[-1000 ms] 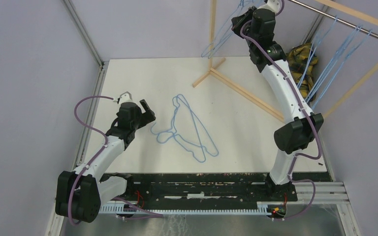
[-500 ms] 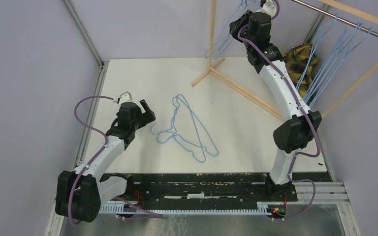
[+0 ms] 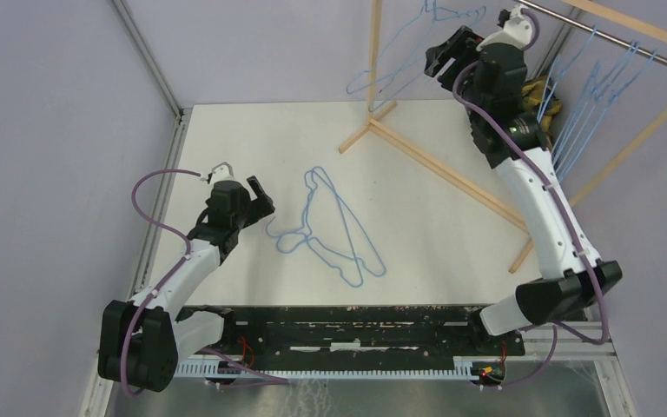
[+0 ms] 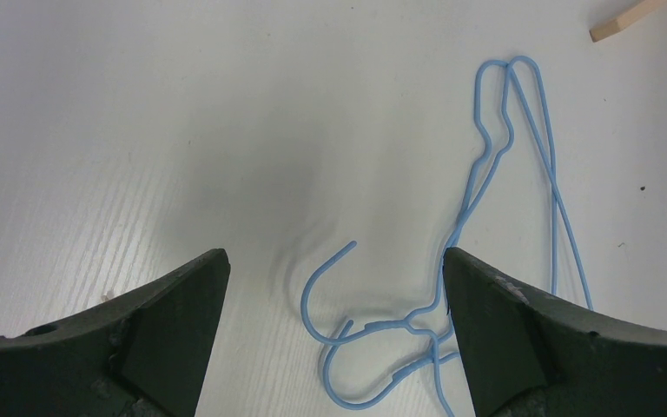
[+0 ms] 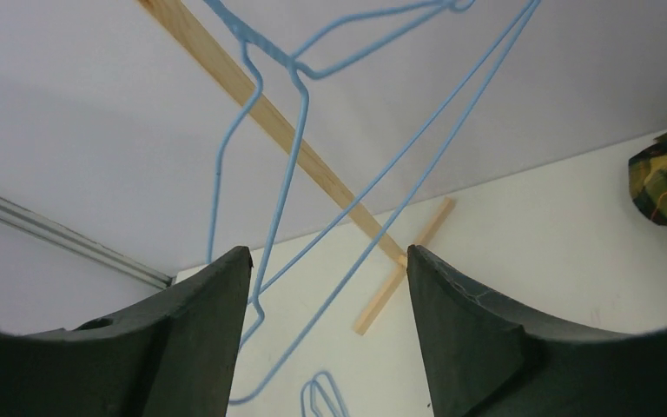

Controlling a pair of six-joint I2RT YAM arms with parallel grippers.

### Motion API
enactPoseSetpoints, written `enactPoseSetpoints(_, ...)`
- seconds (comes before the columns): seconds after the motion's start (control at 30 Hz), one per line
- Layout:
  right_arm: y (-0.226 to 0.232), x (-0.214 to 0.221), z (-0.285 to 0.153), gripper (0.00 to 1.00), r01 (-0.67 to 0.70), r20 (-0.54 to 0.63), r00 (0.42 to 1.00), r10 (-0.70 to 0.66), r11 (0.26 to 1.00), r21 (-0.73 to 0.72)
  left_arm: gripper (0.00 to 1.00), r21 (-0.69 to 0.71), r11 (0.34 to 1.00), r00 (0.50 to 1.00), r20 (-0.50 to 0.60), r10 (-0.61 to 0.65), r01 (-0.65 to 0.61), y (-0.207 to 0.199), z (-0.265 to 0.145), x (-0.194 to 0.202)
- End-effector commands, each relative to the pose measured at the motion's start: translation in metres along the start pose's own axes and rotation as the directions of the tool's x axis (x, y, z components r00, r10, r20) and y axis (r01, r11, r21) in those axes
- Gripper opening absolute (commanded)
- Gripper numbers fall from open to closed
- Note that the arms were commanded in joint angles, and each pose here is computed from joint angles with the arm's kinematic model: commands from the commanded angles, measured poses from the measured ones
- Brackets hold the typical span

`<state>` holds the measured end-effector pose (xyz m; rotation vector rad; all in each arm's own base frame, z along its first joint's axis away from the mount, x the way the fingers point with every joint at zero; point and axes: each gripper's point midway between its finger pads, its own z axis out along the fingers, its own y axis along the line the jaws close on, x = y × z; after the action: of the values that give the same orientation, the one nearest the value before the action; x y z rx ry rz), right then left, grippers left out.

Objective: Organize the hangers

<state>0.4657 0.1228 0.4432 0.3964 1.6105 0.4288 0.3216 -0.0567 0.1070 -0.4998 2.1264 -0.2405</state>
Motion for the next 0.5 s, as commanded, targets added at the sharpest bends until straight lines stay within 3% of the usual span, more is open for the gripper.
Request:
enactPoseSetpoints(0.0, 0.007, -0.045, -0.046, 0.75, 0.042, 0.107, 0.994, -0.038, 0.998, -0.039, 1.00, 0.014, 1.000, 0.999, 0.045, -0.026, 0.026, -0.007, -0.002, -0.013)
enactPoseSetpoints(0.13, 0.023, -0.026, -0.072, 0.75, 0.136, 0.009, 0.991, -0.136, 0.982, -0.129, 1.00, 0.009, 1.000, 0.999, 0.042, -0.025, 0.025, -0.007, 0.000, -0.012)
enactPoseSetpoints(0.27, 0.047, 0.040, -0.106, 0.74, 0.242, -0.144, 0.948, -0.284, 0.936, -0.258, 1.00, -0.005, 1.000, 0.999, 0.038, -0.021, 0.022, -0.004, 0.002, -0.011)
enactPoseSetpoints(0.37, 0.058, 0.107, -0.135, 0.73, 0.299, -0.248, 0.884, -0.396, 0.888, -0.349, 0.99, -0.008, 1.000, 0.999, 0.032, -0.021, 0.021, -0.004, 0.004, -0.009)
enactPoseSetpoints(0.47, 0.063, 0.183, -0.162, 0.72, 0.374, -0.336, 0.779, -0.530, 0.822, -0.430, 0.99, -0.011, 1.000, 0.999, 0.025, -0.020, 0.020, -0.003, 0.005, -0.007)
